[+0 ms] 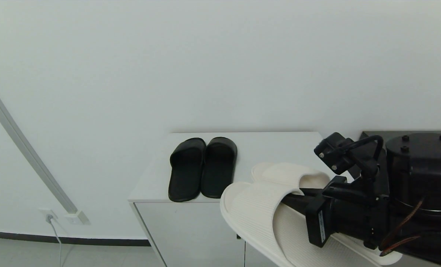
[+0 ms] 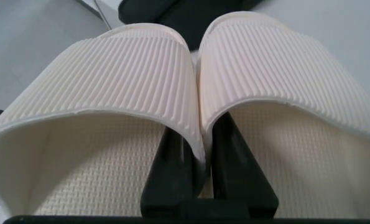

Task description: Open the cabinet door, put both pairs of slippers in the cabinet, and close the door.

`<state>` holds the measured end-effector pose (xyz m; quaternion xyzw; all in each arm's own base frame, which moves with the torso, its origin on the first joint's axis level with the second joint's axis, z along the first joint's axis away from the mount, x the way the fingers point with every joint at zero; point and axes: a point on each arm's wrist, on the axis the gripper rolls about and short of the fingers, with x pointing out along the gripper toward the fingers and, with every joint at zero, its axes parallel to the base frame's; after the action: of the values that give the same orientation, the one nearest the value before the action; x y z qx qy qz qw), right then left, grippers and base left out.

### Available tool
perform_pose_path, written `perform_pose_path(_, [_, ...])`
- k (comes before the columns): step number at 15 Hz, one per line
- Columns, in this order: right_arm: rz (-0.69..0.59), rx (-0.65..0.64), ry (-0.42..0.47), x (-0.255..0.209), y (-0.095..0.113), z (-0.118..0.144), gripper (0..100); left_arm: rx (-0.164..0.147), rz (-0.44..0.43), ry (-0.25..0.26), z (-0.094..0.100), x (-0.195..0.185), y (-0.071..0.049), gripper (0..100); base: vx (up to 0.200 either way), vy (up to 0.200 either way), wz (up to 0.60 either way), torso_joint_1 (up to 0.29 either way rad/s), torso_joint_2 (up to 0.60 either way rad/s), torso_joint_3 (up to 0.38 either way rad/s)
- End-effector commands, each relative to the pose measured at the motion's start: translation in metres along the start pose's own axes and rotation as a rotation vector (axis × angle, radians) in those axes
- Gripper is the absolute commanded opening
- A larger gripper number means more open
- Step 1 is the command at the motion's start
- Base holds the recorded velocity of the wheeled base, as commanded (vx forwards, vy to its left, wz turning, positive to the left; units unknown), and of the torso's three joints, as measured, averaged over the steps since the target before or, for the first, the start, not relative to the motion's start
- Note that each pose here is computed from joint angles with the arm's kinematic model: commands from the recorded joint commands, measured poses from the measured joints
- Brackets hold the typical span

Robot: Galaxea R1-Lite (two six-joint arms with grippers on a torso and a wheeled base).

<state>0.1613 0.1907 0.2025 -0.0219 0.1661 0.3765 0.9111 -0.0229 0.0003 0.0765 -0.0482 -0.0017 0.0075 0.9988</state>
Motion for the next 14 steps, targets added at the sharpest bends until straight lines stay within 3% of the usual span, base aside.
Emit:
perform_pose_path(1, [0.000,-0.001,0.015,0.0012,-0.0002,-0.0037,0,0.000,0.000,0.000,0.0002,0.0001,0.0000,0,-0.200,0.000,0.00,0.017,0.00,-0.002])
perform_pose_path(6, [-0.002,-0.005,0.027,0.0023,-0.0008,-0.0090,0,0.000,0.000,0.001,0.0000,0.0001,0.0000,0,-0.200,0.000,0.00,-0.004,0.00,0.001])
perform_pose_path(14, [0.022,0.008,-0.027,0.0020,-0.0062,-0.0111,0,0.001,0.000,0.001,0.0000,0.0001,0.0000,0,0.000,0.000,0.00,0.000,0.00,0.000])
